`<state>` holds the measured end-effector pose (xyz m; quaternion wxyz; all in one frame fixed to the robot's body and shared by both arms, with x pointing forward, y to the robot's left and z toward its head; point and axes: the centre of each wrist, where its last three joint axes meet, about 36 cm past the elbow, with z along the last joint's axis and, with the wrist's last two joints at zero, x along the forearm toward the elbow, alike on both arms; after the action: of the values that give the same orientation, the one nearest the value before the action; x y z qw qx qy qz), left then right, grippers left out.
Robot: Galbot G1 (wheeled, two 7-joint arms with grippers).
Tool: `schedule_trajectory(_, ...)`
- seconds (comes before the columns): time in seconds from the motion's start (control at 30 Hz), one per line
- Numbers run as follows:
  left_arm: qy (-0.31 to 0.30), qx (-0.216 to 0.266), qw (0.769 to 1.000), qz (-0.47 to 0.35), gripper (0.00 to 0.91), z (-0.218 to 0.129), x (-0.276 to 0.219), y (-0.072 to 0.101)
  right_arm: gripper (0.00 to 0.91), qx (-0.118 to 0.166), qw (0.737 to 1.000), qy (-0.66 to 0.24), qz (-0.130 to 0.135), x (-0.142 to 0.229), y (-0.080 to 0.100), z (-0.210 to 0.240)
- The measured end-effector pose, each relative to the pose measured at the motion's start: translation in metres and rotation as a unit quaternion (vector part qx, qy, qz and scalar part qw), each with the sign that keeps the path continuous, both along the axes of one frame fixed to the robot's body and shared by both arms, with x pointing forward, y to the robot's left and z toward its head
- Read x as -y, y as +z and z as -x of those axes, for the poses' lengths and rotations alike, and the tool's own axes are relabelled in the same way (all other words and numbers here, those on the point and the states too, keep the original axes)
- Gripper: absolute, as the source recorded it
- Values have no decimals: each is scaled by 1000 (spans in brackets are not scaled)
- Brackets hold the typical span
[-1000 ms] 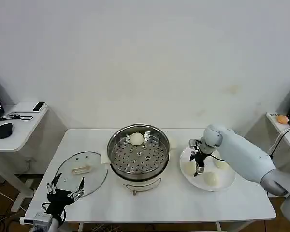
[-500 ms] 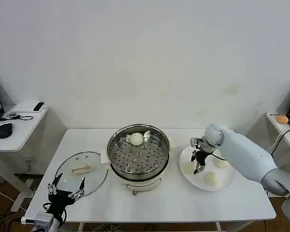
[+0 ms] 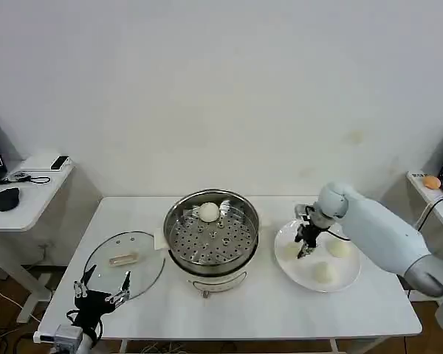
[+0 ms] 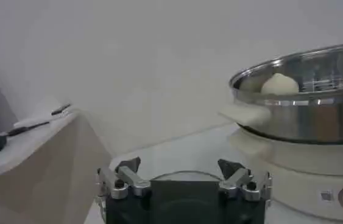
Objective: Take steamed baozi put them in steamer then cover it.
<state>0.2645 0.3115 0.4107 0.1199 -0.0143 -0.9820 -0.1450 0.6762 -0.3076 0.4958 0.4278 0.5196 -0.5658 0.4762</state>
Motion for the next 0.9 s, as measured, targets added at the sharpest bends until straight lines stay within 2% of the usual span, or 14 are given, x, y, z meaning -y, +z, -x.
schedule_trajectory(0.17, 7, -5, 1000, -11, 907, -5, -3, 0, 534, 19, 1000, 7, -4, -4, 39, -2)
schedule_trajectory(0.57, 17, -17, 999, -30, 907, -5, -6, 14, 534, 66, 997, 33, -35, -51, 165, -22)
schedule_trajectory(0.67, 17, -17, 999, -30, 907, -4, -4, 18, 534, 75, 995, 42, -46, -69, 191, -24)
schedule_trajectory(0.8, 20, -12, 999, -29, 907, -3, -1, 24, 544, 77, 994, 57, -58, -96, 212, -24)
schedule_trajectory(0.9, 21, -7, 999, -30, 907, -3, -1, 30, 534, 73, 993, 70, -66, -119, 221, -22)
